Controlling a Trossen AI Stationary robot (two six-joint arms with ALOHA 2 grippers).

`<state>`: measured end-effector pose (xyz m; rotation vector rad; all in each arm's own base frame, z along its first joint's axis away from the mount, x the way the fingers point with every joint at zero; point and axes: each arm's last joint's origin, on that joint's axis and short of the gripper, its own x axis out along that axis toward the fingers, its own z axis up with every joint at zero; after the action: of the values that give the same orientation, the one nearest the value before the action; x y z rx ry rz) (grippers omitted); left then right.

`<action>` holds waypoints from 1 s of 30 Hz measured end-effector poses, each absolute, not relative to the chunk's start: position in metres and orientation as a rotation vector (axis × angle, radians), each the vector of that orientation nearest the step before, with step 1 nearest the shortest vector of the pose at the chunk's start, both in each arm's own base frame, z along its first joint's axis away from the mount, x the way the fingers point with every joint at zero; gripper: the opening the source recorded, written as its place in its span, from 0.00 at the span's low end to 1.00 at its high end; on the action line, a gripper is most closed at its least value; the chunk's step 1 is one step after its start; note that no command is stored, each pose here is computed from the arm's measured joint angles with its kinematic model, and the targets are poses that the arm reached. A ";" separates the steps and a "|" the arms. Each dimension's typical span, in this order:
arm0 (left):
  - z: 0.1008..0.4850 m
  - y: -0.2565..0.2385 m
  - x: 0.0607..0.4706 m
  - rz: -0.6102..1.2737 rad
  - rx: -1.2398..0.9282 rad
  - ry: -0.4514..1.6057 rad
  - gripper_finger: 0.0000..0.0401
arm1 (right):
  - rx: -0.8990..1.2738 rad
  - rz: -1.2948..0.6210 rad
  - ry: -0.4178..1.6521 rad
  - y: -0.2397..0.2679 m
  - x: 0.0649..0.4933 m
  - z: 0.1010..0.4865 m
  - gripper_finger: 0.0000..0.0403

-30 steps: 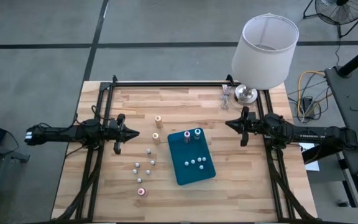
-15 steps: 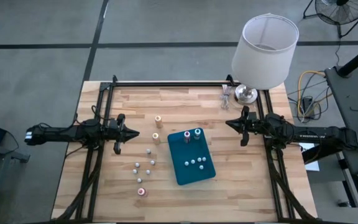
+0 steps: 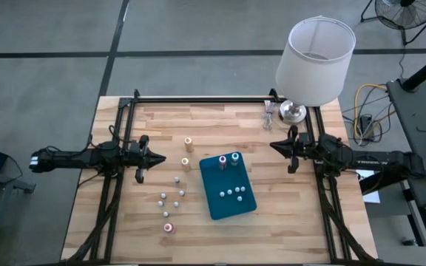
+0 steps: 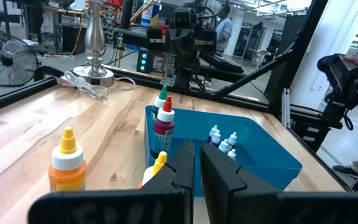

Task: Pick & Place food coloring
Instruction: Put the top large yellow food coloring bottle into the blue bin

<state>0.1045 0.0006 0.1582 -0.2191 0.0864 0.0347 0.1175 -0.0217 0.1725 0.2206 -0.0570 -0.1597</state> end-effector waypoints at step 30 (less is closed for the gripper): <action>0.158 0.001 0.104 0.035 -0.219 0.087 0.00 | 0.224 0.018 -0.022 0.000 0.097 0.168 0.02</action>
<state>0.1045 0.0006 0.1582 -0.2192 0.0866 0.0350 0.0971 -0.0001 0.1681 0.2245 -0.0218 0.0179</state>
